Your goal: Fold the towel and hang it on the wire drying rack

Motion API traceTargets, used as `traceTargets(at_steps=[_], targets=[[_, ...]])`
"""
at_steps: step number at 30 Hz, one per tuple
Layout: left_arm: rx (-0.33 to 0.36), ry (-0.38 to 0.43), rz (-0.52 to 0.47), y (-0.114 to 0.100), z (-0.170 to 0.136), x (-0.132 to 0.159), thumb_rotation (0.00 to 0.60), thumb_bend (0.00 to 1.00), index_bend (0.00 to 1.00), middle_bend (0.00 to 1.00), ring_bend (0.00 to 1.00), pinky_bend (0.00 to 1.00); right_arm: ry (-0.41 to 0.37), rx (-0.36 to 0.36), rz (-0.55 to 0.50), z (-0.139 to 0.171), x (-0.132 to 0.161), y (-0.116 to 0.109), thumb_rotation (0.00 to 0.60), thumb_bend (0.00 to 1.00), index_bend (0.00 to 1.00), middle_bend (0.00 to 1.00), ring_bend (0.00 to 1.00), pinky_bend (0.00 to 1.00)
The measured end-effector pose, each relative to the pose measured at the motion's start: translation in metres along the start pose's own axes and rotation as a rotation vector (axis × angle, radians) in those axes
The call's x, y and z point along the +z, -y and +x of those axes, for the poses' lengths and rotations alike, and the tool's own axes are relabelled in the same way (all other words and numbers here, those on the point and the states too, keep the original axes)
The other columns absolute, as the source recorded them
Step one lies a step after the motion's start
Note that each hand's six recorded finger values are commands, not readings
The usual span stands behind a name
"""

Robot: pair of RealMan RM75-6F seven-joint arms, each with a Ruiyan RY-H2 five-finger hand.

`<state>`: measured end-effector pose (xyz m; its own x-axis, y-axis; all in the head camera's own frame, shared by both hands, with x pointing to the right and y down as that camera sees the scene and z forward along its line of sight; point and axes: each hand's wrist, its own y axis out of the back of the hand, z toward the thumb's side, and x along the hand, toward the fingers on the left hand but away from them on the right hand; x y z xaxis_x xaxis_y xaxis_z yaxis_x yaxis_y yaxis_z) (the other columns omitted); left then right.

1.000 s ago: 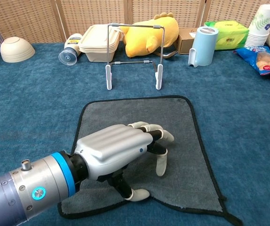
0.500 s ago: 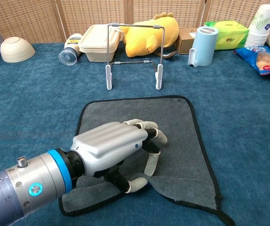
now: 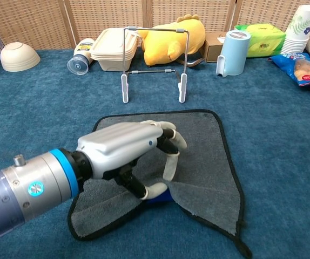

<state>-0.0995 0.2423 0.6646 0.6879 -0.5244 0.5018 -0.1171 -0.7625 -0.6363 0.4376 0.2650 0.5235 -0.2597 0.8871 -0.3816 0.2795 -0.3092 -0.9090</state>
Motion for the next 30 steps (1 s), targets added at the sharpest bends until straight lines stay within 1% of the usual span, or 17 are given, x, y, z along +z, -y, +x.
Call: traceTargets(at_steps=[5, 9, 14, 23, 30], targets=[[0.016, -0.002, 0.010, -0.014, 0.004, -0.005, 0.600, 0.55, 0.63, 0.22, 0.00, 0.00, -0.002, 0.001, 0.000, -0.001, 0.000, 0.001, 0.600, 0.35, 0.12, 0.05, 0.00, 0.00], [0.022, -0.004, 0.012, -0.021, 0.007, -0.007, 0.600, 0.55, 0.62, 0.21, 0.00, 0.00, 0.000, -0.001, 0.000, -0.002, 0.000, 0.001, 0.600, 0.35, 0.12, 0.05, 0.00, 0.00], [0.031, -0.029, 0.026, -0.032, 0.015, -0.020, 0.600, 0.54, 0.62, 0.21, 0.00, 0.00, 0.003, -0.001, -0.001, -0.001, -0.002, 0.001, 0.600, 0.35, 0.12, 0.05, 0.00, 0.00], [0.050, -0.060, 0.090, -0.044, 0.033, -0.038, 0.600, 0.54, 0.61, 0.21, 0.00, 0.00, 0.010, 0.000, -0.001, -0.001, -0.004, 0.002, 0.600, 0.35, 0.12, 0.05, 0.00, 0.00], [0.072, -0.070, 0.125, -0.052, 0.051, -0.046, 0.600, 0.54, 0.60, 0.21, 0.00, 0.00, 0.018, 0.001, 0.001, 0.000, -0.006, 0.002, 0.600, 0.35, 0.12, 0.05, 0.00, 0.00]])
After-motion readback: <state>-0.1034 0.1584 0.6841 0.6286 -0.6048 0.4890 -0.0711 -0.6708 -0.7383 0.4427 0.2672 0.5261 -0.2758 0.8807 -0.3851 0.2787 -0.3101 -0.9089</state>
